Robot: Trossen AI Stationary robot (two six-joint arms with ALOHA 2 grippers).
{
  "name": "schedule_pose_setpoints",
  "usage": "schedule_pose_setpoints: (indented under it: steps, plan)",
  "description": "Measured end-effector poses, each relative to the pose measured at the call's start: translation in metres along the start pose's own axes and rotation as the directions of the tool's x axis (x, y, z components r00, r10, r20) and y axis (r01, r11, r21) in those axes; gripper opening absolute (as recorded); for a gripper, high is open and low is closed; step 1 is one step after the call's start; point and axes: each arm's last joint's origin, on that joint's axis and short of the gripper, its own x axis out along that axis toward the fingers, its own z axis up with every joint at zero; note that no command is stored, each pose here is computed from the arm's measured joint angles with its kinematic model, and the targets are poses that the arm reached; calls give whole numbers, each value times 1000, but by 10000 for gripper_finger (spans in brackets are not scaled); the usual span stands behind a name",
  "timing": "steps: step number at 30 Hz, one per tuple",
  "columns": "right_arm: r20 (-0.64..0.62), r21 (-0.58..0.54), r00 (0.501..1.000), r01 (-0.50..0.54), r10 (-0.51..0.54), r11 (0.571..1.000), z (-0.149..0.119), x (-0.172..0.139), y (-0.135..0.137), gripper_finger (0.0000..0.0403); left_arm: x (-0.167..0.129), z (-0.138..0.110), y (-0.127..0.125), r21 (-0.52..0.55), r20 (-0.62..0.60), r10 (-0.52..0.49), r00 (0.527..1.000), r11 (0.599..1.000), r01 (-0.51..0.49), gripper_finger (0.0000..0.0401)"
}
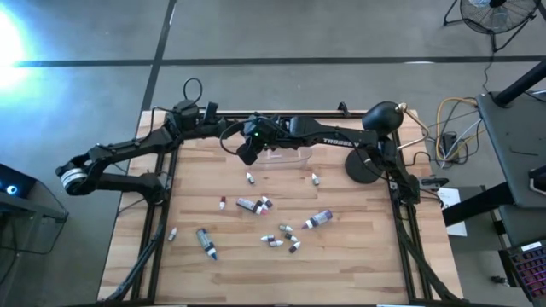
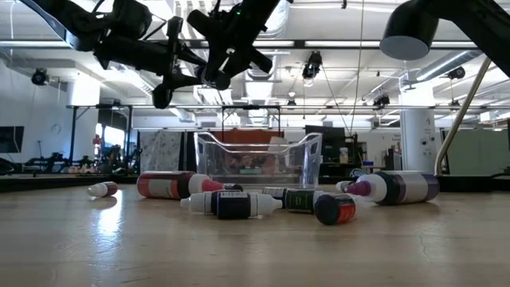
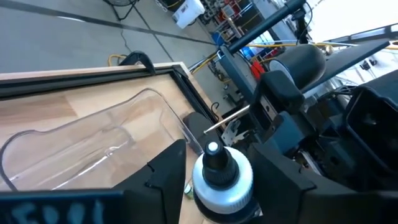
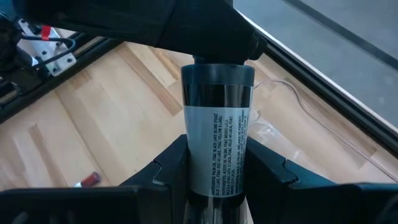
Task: Pick & Place food coloring
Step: Put the large black food coloring bottle into the transparent bin
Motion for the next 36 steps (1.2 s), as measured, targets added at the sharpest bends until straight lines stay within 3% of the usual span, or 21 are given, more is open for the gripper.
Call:
schedule_pose_setpoints:
  steps: [8,17,20,25,30,36]
  plan:
    - [-1,0,1000,8,-8,1000,1,1,-2,129,-1,0,-1,19,4,-1,1000,1000,1,96]
    - [-119,-45,987,106,-111,993,-10,-2,-13,228,0,-1,2,87,6,40,999,995,-40,104]
    - [-184,-96,961,191,-206,977,-19,-4,-19,262,0,-2,4,125,9,73,997,989,-73,102]
    - [-216,-212,891,357,-400,910,-28,-19,-31,292,9,-10,11,230,-35,114,993,968,-103,102]
    - [-197,-196,894,366,-403,910,-23,-40,-33,288,26,-28,13,396,-100,149,984,913,-98,102]
    - [-142,-146,903,387,-406,911,-15,-63,-38,271,40,-52,7,625,-74,263,962,764,-161,102]
